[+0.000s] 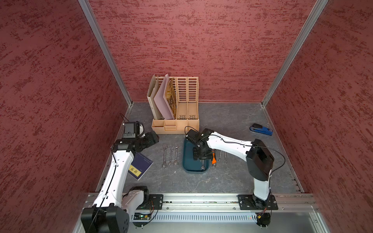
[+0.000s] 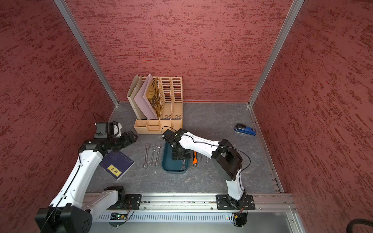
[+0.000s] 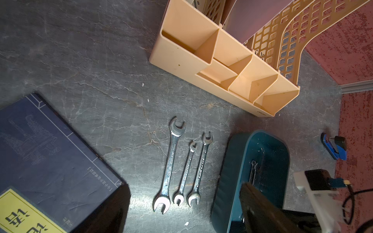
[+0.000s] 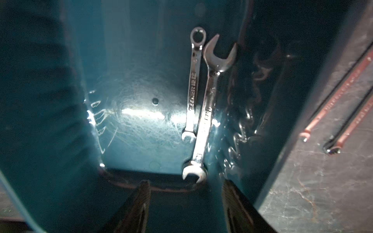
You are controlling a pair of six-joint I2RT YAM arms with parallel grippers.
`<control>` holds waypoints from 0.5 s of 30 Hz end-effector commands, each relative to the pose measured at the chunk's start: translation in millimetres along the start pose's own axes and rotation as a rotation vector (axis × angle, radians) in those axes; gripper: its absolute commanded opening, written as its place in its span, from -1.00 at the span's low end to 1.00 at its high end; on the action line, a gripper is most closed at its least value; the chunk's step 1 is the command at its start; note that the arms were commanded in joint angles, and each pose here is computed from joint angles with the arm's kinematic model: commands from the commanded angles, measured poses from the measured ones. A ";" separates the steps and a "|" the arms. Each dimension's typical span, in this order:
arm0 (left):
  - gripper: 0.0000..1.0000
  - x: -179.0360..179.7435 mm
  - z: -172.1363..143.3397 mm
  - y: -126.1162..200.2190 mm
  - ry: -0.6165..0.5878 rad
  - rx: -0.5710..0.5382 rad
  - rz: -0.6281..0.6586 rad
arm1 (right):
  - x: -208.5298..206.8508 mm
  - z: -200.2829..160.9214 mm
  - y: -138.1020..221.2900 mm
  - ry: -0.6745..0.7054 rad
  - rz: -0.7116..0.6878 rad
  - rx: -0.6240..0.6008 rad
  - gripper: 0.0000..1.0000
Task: Take out the wrench from the storage box
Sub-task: Adjust the wrench in the storage box.
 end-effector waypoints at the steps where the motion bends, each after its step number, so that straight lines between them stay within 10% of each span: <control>1: 0.77 1.5 -0.3 -2.6 -0.010 0.006 -0.010 | 10.3 12.6 0.9 -0.003 0.032 -0.056 0.29; 15: 0.73 0.1 0.1 -3.7 -0.015 0.013 -0.028 | 10.3 31.7 -20.1 -0.037 -0.026 -0.058 0.70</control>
Point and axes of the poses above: each gripper's point midway between its finger pads, its own y axis back along the fingers, its own x axis along the line the jaws close on, z = x × y, the point moved 7 cm from there along y, back along the fingers, and after that the axes turned 3 degrees about y, right-handed, at the moved point
